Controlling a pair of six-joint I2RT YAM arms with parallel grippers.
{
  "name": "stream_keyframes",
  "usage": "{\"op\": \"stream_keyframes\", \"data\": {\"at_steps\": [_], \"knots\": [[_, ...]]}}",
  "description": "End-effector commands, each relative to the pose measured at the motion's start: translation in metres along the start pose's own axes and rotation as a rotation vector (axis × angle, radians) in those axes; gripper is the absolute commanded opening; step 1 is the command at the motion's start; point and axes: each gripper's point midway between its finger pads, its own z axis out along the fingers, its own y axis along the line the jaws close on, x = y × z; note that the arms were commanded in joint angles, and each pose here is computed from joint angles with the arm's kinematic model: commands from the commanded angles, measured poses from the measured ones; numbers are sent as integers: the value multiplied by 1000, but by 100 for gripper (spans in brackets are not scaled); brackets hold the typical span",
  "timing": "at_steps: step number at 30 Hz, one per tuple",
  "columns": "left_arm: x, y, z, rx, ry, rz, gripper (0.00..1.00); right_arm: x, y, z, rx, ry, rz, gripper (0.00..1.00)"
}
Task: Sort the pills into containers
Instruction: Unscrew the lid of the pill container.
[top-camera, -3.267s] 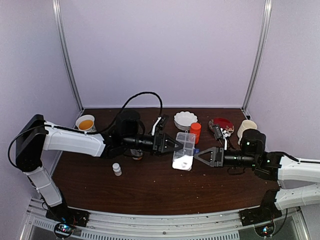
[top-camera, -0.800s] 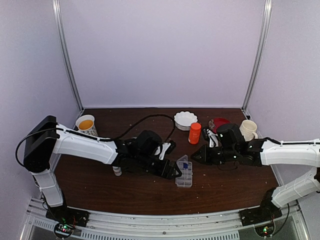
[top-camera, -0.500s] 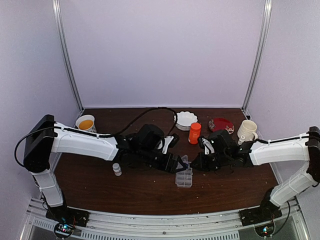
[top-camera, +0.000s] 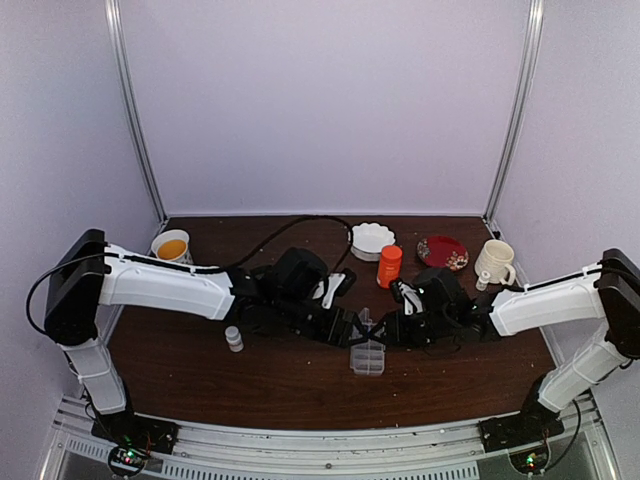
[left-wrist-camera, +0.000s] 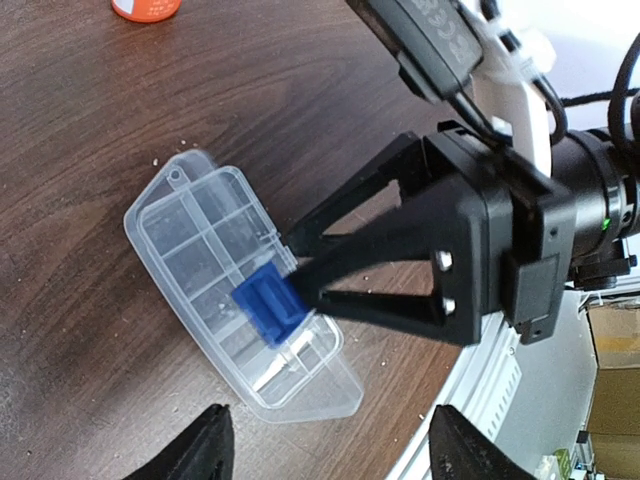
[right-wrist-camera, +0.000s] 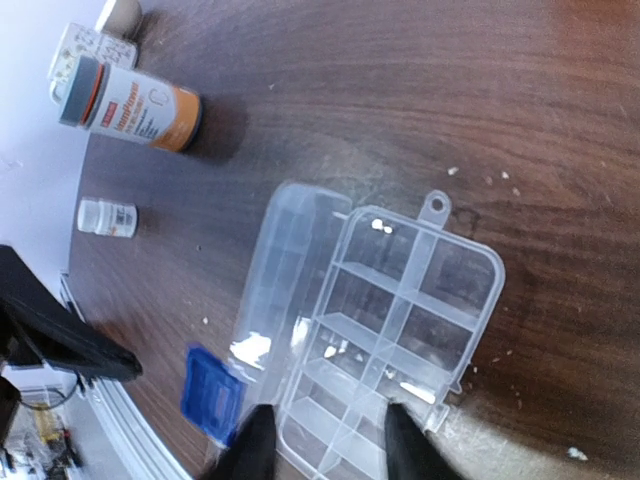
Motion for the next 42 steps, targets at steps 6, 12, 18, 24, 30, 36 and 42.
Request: {"op": "stream_keyframes", "data": {"at_steps": [6, 12, 18, 24, 30, 36, 42], "knots": [[-21, -5, -16, -38, -45, 20, 73, 0, 25, 4, -147, -17, -5, 54], [-10, 11, -2, -80, 20, -27, 75, 4, 30, 14, -172, 9, 4, 55], [-4, 22, 4, -130, 51, -21, 76, 6, 30, 21, -171, 16, 17, 56], [1, 34, 6, -186, 74, 11, 76, 4, 32, 24, -180, 15, 27, 50], [9, 41, 13, -203, 102, 20, 75, 4, 31, 29, -181, 20, 39, 47], [14, 49, 20, -223, 120, 21, 75, 7, 27, 33, -170, 28, 46, 46], [11, 61, 16, -293, 117, 15, 67, 10, 19, 36, -135, 37, 42, 45]]}}
